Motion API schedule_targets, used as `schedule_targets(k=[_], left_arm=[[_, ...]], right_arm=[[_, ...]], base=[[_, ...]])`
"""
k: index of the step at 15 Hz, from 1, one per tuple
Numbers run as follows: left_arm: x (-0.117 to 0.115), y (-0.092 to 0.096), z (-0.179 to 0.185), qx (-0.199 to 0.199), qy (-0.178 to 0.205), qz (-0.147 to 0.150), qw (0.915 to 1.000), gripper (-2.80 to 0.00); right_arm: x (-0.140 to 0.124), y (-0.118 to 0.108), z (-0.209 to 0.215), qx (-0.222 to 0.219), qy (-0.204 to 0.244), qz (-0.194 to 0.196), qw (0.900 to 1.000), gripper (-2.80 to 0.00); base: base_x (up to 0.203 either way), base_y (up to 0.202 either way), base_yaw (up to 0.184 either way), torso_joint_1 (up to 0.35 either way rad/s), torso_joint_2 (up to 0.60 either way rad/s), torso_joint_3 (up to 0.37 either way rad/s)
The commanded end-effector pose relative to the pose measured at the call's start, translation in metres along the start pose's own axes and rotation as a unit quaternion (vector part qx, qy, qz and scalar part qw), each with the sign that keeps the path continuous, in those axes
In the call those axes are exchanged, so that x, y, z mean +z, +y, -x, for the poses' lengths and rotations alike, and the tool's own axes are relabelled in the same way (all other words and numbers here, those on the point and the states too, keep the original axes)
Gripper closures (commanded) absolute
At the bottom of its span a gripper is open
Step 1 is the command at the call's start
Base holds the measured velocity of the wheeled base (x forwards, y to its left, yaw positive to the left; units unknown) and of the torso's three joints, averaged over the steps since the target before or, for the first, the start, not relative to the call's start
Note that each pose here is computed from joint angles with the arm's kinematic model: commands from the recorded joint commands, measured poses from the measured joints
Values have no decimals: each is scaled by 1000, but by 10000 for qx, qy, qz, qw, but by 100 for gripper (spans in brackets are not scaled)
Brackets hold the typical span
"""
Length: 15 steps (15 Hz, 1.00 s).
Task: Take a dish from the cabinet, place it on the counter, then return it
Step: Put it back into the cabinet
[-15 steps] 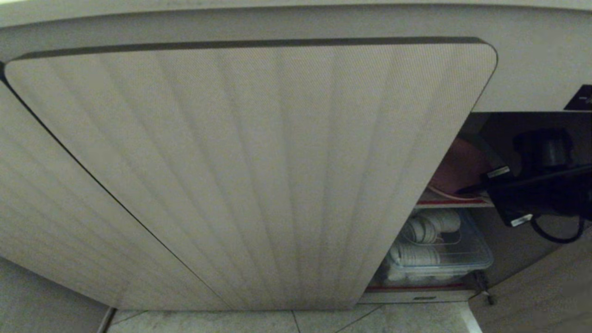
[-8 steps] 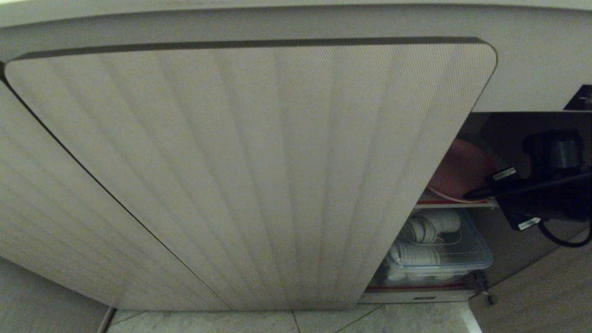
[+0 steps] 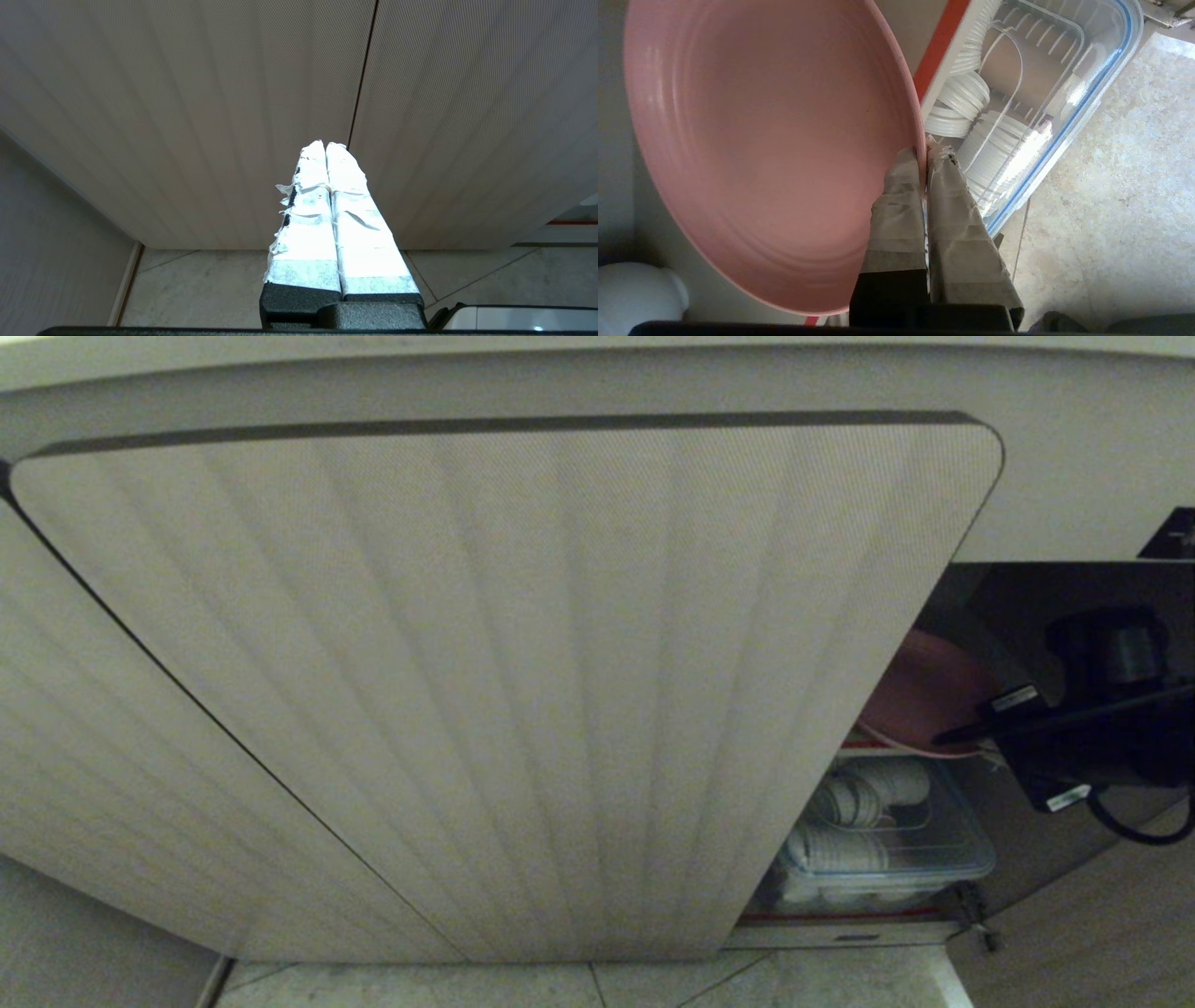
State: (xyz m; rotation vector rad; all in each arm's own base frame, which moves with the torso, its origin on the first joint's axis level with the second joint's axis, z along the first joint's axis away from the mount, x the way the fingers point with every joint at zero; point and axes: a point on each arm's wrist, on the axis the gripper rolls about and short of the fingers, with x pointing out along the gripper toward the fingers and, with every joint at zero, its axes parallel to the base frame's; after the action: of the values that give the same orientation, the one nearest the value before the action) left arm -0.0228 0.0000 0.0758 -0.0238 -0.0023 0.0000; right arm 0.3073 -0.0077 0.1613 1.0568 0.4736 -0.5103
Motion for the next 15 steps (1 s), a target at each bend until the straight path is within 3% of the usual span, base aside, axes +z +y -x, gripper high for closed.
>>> schedule_targets(k=[1, 15], left_arm=[[0, 0, 0, 0, -4, 3, 10000, 0], [0, 0, 0, 0, -4, 4, 10000, 0]], right_arm=[[-1, -1, -5, -59, 14, -31, 10000, 0], [3, 9, -12, 40, -42, -96, 9999, 0]], base=[[0, 0, 0, 0, 0, 0], [0, 0, 0, 0, 0, 0]])
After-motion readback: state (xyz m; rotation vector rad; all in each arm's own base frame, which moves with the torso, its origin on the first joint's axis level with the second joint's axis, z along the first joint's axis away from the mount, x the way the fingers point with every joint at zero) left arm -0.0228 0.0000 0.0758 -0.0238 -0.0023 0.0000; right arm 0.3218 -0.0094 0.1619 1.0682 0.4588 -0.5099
